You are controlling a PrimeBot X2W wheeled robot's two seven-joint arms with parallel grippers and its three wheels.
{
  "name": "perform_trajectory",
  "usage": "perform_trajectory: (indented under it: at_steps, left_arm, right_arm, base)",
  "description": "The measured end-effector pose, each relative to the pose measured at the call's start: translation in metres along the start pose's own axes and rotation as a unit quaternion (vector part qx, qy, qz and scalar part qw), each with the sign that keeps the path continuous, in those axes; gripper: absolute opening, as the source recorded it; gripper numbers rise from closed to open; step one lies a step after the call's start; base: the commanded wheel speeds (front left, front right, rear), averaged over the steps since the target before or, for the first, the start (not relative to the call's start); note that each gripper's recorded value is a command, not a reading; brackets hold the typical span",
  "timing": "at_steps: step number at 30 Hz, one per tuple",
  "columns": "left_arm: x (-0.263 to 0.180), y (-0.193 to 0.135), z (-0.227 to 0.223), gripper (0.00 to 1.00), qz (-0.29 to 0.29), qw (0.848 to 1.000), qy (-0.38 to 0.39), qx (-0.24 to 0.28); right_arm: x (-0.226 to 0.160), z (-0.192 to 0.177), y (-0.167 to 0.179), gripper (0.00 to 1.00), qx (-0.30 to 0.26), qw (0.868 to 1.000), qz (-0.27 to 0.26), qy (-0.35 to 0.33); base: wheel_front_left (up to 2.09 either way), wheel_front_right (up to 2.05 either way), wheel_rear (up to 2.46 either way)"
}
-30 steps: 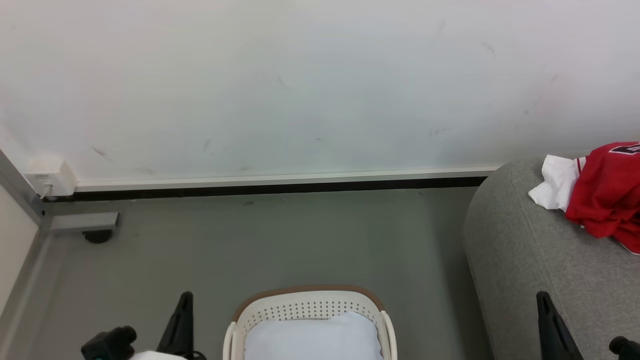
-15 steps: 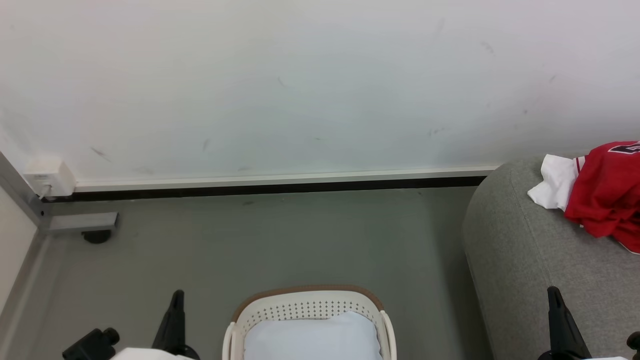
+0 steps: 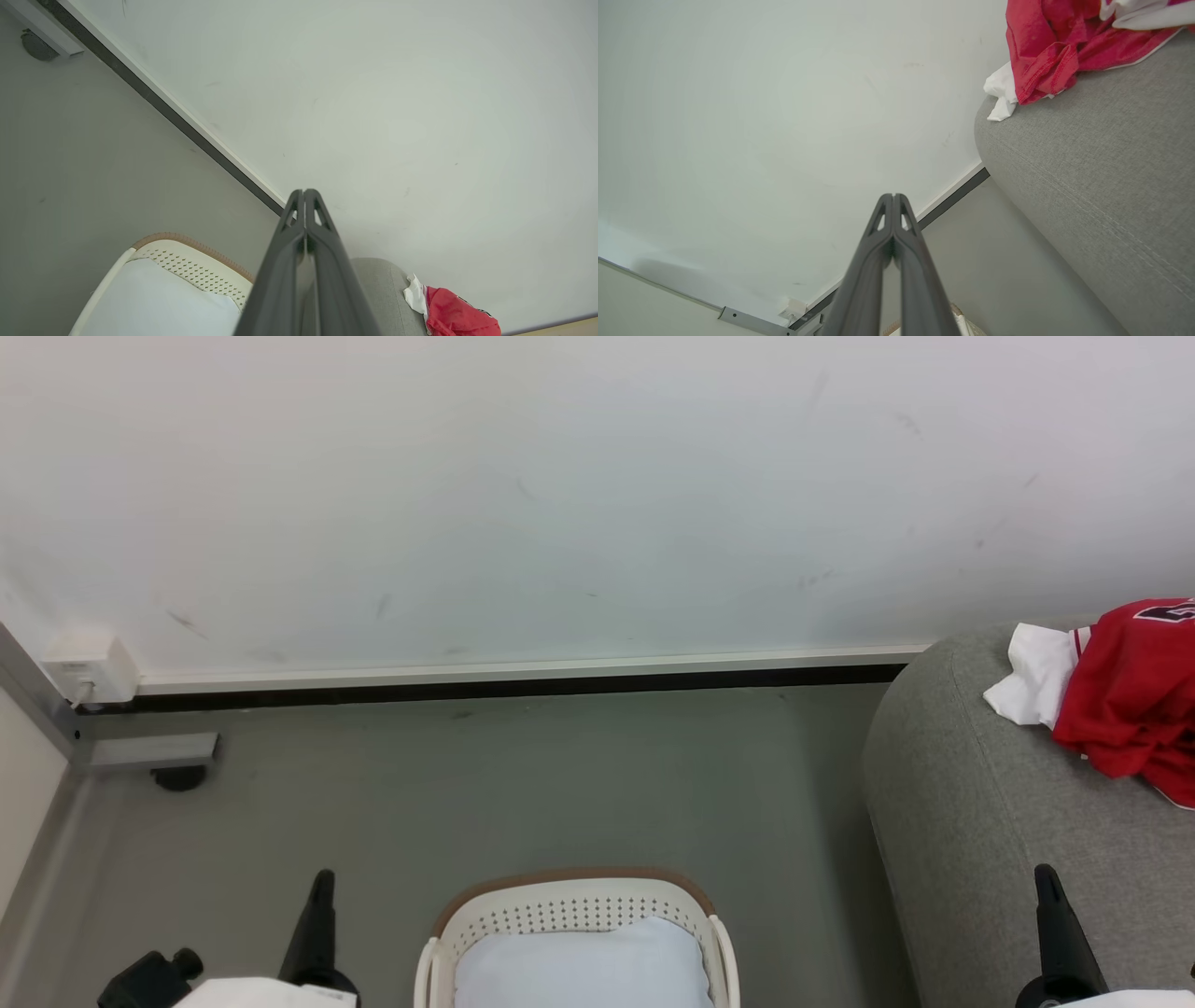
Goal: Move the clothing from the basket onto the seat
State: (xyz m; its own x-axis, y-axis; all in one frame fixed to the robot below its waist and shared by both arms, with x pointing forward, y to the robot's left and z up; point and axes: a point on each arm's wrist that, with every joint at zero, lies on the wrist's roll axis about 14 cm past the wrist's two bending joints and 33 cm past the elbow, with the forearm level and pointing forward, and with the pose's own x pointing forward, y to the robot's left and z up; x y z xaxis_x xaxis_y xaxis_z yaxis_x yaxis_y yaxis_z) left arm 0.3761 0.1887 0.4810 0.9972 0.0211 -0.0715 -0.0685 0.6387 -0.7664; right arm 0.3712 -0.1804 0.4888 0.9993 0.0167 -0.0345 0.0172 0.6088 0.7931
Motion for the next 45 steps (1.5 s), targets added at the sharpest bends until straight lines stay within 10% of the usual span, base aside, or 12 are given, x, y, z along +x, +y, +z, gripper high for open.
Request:
perform_trajectory:
  at_steps: [45]
  left_arm:
    - [0.007,-0.005,0.013,0.00,-0.010,0.975,0.000,-0.221]
  right_arm:
    - [0.011,0.015,-0.001,0.00,0.207,0.978,-0.003,-0.006]
  base:
    - [0.00,0.00,0.00]
